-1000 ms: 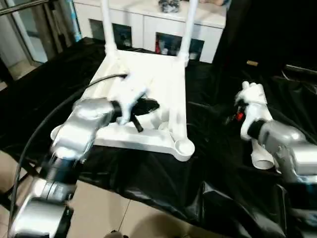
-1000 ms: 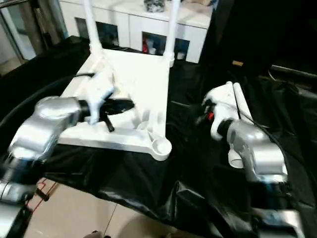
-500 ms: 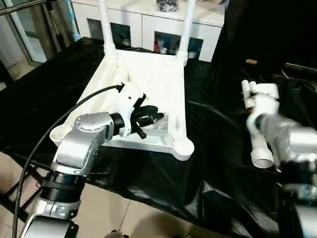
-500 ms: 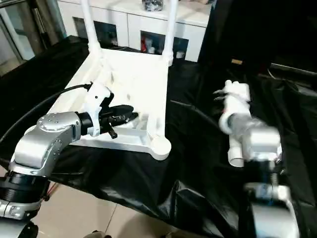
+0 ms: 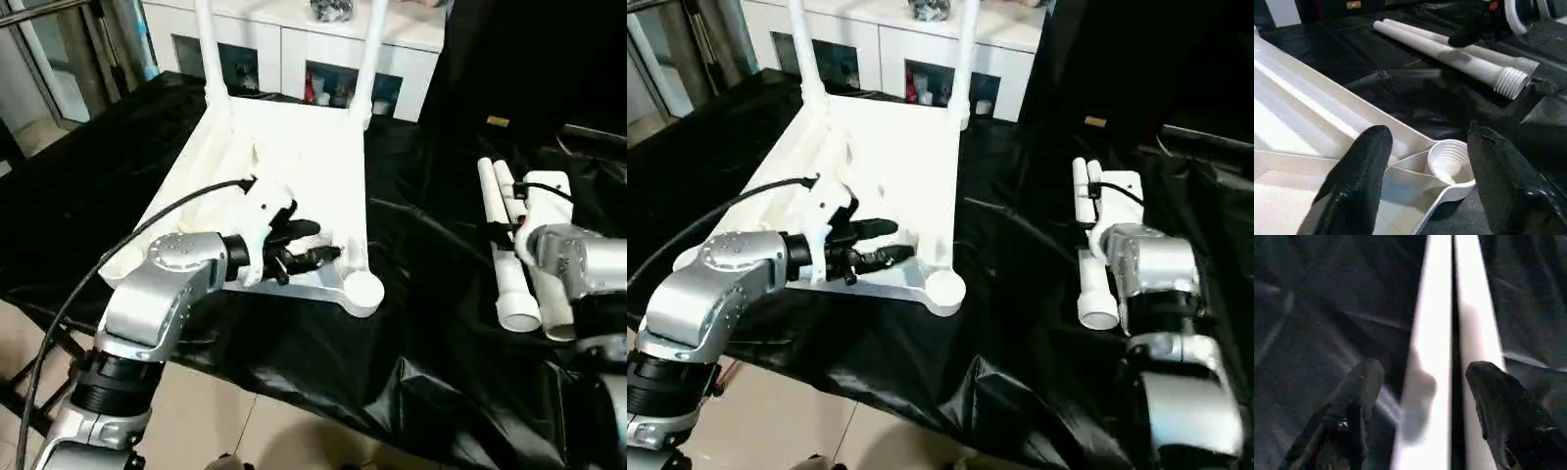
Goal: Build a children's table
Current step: Pick table leg
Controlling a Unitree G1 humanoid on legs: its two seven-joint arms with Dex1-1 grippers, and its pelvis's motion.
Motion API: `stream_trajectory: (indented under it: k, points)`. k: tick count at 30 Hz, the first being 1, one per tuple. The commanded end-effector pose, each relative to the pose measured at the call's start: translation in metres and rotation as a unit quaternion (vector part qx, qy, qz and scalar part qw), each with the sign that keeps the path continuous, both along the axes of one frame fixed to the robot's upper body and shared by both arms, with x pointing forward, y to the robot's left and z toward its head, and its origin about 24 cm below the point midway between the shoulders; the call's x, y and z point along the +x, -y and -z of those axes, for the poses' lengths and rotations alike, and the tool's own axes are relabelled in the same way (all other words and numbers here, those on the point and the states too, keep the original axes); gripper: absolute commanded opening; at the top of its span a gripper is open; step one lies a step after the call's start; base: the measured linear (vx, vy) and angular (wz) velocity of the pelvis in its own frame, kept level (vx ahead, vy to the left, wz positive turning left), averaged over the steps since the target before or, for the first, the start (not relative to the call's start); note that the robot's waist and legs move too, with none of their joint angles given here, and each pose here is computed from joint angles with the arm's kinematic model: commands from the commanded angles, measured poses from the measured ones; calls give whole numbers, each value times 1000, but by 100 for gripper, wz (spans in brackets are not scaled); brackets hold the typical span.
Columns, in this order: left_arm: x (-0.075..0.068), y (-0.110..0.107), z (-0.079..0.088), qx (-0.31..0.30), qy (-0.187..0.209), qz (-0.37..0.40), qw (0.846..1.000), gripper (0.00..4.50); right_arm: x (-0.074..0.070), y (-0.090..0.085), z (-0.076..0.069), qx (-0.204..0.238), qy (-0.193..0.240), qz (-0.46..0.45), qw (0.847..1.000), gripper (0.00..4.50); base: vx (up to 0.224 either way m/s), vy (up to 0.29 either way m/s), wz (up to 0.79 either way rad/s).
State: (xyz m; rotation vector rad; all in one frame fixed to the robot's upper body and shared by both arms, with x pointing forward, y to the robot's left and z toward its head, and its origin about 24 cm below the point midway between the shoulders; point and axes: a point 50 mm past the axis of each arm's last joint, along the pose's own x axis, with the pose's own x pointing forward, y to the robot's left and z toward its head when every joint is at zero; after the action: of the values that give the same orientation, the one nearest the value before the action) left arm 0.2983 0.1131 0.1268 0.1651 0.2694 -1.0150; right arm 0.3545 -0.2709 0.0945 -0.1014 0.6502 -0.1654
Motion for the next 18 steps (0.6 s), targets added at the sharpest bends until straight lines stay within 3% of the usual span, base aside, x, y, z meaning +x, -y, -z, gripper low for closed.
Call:
stream_trajectory:
  k: [1, 7, 18]
  points:
    - [-1, 4, -3, 9, 10, 11, 1000, 320, 0, 3, 1, 14, -16, 0, 1000, 342, 0, 0, 0]
    - [-4, 3, -2, 20, 8, 21, 1000, 360, -4, 7, 14, 82, -50, 8, 995, 342, 0, 0, 0]
    - [-7, 1, 2, 32, 3, 26, 999, 360, -11, 13, 29, 104, -91, 17, 990, 342, 0, 0, 0]
